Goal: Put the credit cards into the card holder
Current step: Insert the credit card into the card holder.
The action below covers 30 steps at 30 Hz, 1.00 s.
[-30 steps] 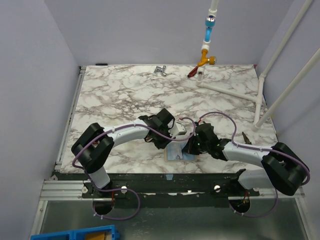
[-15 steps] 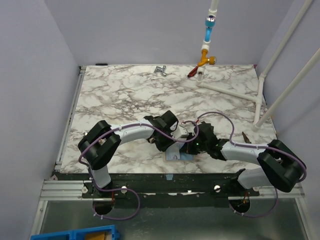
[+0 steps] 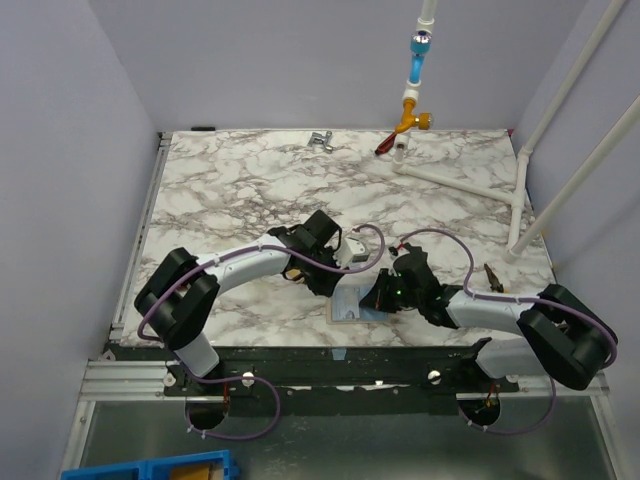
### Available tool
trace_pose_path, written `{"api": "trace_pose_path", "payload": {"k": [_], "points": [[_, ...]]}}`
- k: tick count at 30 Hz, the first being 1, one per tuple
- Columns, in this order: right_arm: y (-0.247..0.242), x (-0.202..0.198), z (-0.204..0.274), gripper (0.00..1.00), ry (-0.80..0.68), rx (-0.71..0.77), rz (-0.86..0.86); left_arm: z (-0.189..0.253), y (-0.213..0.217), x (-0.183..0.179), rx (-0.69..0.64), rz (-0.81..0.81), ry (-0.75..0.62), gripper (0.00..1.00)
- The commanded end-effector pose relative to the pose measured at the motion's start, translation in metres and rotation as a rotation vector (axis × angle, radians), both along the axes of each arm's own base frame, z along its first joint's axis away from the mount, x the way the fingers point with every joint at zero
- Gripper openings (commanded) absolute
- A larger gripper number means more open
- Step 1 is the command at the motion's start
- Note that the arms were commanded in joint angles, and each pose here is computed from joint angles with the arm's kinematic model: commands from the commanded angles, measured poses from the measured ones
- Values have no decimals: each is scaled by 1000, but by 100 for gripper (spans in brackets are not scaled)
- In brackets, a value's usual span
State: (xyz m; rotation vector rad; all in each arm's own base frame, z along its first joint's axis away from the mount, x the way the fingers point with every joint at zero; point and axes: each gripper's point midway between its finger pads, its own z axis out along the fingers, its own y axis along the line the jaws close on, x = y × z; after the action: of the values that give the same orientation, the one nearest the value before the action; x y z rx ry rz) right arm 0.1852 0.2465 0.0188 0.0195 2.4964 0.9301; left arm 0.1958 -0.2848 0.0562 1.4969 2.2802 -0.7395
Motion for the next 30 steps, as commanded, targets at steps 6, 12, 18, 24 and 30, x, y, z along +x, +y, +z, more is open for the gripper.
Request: {"api": "trace_pose_path", "payload": {"k": [6, 12, 18, 24, 30], "points": [[-5, 3, -6, 1, -1, 5, -27, 40, -28, -6, -269, 96, 188, 12], [-14, 3, -11, 1, 11, -10, -54, 15, -22, -5, -275, 236, 393, 13], [-10, 7, -4, 1, 2, -15, -35, -14, -7, -3, -176, 346, 421, 13], [-2, 6, -5, 1, 21, -5, 4, -37, -5, -5, -118, 368, 465, 13], [11, 6, -1, 1, 13, -6, 59, -42, -7, -6, -99, 362, 468, 13]]}}
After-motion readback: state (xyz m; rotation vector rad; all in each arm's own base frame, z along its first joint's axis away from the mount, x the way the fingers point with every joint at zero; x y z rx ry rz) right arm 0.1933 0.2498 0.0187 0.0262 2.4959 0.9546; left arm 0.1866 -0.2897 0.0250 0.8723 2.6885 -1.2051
